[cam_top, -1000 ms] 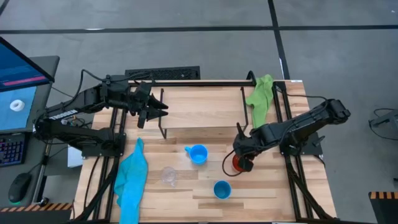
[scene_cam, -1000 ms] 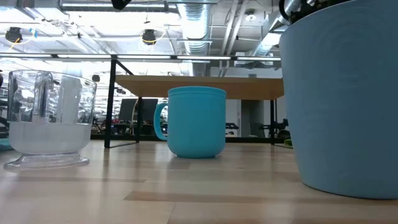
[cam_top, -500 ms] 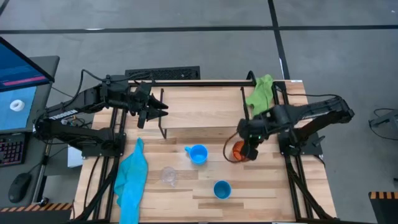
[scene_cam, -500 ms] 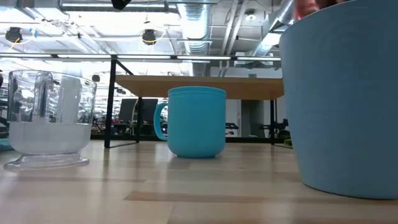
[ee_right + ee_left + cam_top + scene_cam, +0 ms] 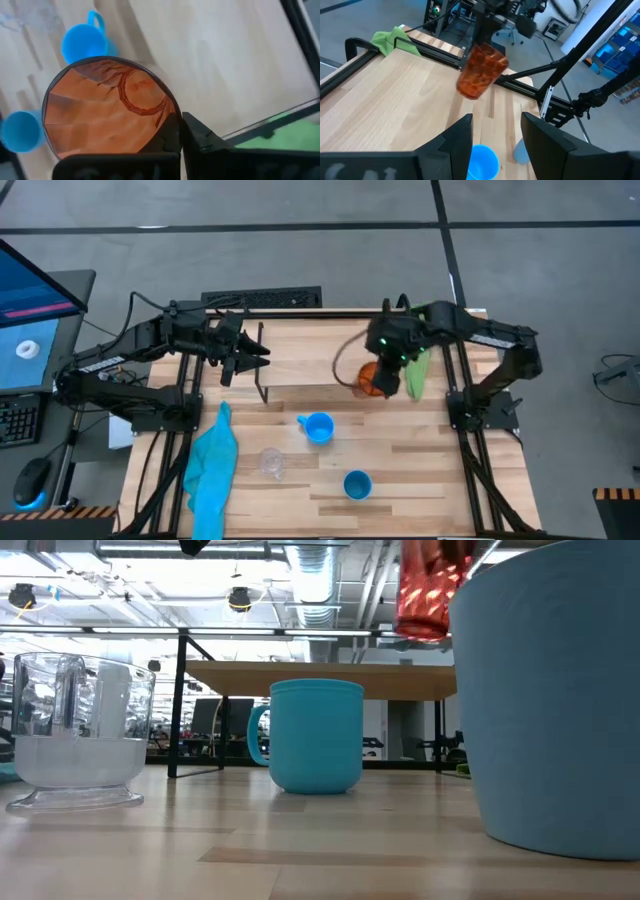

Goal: Stack small to large cups/mugs on shelf
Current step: Put the orange cup on the shelf, then put the blue cup on the shelf

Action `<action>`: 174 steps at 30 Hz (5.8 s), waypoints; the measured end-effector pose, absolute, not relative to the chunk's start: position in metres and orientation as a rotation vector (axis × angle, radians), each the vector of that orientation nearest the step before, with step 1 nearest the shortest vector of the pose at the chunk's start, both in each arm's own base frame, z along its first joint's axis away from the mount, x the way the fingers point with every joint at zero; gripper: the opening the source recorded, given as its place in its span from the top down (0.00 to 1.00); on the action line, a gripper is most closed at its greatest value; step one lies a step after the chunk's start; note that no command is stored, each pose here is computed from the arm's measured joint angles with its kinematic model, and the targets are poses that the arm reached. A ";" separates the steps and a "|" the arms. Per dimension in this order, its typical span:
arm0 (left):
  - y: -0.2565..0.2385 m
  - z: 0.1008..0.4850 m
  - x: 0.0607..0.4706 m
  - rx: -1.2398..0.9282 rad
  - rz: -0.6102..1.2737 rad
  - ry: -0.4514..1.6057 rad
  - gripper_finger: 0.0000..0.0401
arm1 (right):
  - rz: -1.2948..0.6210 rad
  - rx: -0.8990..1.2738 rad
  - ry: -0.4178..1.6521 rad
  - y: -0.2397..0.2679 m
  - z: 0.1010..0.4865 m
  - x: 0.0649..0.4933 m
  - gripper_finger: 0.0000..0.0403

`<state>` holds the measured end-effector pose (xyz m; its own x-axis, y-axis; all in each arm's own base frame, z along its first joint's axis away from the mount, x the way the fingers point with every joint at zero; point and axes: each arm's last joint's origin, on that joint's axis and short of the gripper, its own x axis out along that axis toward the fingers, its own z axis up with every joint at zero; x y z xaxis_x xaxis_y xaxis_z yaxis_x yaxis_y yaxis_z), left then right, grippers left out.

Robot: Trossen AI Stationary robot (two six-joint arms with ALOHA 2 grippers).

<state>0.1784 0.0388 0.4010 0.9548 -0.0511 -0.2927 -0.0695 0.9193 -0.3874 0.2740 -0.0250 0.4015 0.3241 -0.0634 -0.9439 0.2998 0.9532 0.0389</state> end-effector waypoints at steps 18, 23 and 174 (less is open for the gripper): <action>0.039 0.401 0.178 -0.406 0.010 0.303 0.61 | -0.326 0.256 1.307 -0.123 0.390 0.271 0.95; 0.039 0.401 0.178 -0.401 0.025 0.301 0.61 | -0.325 0.263 1.305 -0.130 0.390 0.268 0.95; 0.024 0.323 0.109 -0.571 0.176 0.166 0.61 | 0.136 0.630 0.424 0.008 0.316 0.107 0.58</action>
<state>0.1094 0.0236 0.3232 0.9716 0.1193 -0.2042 -0.2110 0.8272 -0.5208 0.1071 0.0080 0.3163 0.9057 0.2497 -0.3425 0.0046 0.8022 0.5970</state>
